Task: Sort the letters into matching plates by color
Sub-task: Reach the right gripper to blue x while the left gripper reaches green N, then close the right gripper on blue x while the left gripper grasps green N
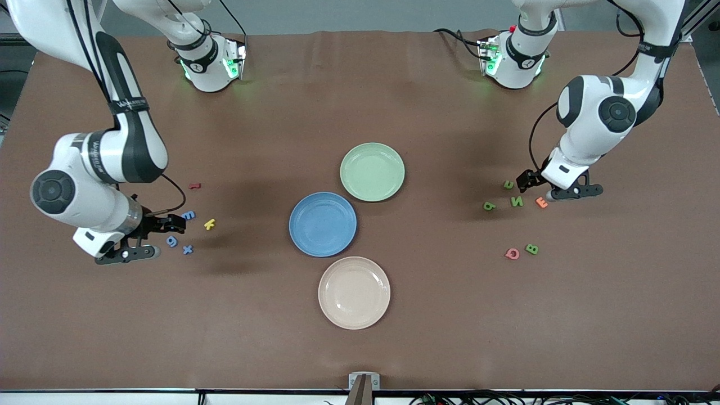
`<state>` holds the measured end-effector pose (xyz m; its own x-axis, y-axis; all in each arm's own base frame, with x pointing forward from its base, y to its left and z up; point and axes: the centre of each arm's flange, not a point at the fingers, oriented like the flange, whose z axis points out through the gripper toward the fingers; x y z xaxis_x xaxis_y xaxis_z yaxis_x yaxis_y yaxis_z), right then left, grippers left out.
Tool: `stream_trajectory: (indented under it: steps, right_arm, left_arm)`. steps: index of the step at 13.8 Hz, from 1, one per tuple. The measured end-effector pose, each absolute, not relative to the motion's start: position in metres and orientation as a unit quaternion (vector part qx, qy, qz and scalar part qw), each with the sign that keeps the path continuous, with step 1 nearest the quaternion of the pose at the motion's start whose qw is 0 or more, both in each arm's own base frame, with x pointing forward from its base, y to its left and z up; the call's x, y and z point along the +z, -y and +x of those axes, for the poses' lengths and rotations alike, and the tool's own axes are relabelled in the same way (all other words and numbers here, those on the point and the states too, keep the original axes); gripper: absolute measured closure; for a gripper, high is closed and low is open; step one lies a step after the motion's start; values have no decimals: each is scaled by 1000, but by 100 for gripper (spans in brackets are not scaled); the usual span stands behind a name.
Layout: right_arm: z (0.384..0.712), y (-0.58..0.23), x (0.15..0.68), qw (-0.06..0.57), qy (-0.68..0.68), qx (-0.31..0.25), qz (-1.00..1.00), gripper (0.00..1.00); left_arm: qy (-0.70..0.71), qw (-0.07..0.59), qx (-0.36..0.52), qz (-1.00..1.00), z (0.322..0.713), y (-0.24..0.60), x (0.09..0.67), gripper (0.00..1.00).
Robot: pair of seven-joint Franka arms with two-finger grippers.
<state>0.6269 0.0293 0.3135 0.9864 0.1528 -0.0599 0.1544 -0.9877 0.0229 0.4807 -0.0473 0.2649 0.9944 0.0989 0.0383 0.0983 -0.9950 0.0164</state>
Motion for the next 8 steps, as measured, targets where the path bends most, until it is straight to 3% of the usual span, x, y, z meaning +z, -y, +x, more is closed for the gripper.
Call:
stream_trajectory:
  steps: [8]
  right_arm:
    - [624,-20,215,15,-72,-54,996,0]
  left_arm:
    - [-52,22,7,998,482,39,201,18]
